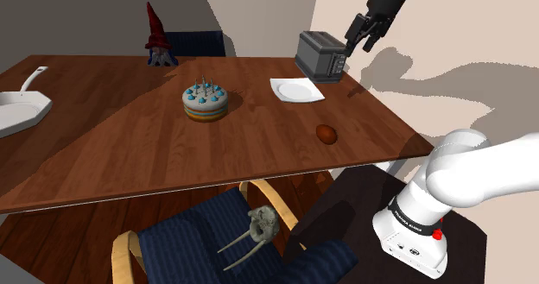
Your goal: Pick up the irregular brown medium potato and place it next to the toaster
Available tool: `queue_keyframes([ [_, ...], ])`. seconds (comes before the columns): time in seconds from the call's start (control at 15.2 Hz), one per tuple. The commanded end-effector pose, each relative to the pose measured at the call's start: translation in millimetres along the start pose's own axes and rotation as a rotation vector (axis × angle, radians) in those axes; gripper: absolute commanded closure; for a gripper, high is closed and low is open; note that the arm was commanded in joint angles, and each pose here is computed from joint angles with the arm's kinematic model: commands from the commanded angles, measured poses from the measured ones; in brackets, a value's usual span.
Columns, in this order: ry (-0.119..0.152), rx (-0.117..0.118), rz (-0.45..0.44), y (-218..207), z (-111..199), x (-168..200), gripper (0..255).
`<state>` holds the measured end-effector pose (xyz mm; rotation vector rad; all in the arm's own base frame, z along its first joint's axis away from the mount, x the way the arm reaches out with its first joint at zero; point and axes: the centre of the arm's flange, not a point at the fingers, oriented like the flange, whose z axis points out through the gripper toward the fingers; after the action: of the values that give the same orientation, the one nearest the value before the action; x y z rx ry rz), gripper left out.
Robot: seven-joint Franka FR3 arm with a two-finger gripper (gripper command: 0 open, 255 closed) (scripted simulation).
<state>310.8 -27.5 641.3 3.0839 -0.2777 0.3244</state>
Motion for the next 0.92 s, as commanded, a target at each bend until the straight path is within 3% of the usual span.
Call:
queue_keyframes([
  [0.0, 0.000, 0.000, 0.000, 0, 0, 0, 0],
  [0.86, -0.066, -0.045, -0.044, -5, 171, -11, 0],
])
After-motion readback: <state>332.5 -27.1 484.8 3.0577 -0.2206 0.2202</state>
